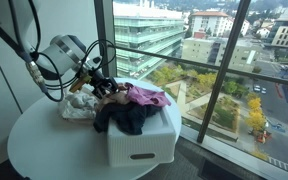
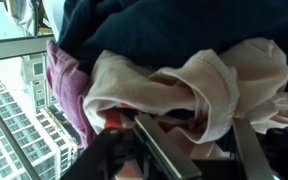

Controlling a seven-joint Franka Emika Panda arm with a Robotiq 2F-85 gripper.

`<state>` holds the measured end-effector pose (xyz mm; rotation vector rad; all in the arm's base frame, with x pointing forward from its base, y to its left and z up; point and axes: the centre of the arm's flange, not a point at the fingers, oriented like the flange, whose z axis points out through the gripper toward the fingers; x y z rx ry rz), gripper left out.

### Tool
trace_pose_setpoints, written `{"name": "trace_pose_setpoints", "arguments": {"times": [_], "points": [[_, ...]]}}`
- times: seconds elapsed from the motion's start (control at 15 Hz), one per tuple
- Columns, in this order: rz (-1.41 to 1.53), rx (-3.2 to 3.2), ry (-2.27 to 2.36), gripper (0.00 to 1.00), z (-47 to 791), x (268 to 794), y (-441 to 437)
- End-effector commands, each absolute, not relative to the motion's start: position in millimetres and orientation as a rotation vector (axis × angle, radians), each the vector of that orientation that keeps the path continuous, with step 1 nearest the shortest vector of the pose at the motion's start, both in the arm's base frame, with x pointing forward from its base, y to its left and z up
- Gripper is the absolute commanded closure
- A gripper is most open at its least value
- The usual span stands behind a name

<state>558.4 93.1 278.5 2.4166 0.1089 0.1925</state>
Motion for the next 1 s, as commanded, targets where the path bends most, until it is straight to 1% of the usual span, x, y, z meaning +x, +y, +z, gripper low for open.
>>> {"name": "trace_pose_setpoints", "arguments": {"times": [0.0,0.13,0.2,0.27,0.4,0.47,0.93], "points": [[0.234,2.424,0.104,0.74,291.9,561.4,91.7],[0.259,2.411,0.103,0.88,306.4,564.0,94.3],[0.269,2.419,0.094,0.96,316.4,565.4,95.5],[0.287,2.421,0.084,0.99,326.2,566.8,97.2],[0.357,2.393,0.082,1.0,347.6,569.3,103.3],[0.424,2.367,0.103,0.97,364.7,570.5,110.2],[0.794,2.282,0.176,0.97,478.6,579.1,160.0]]}}
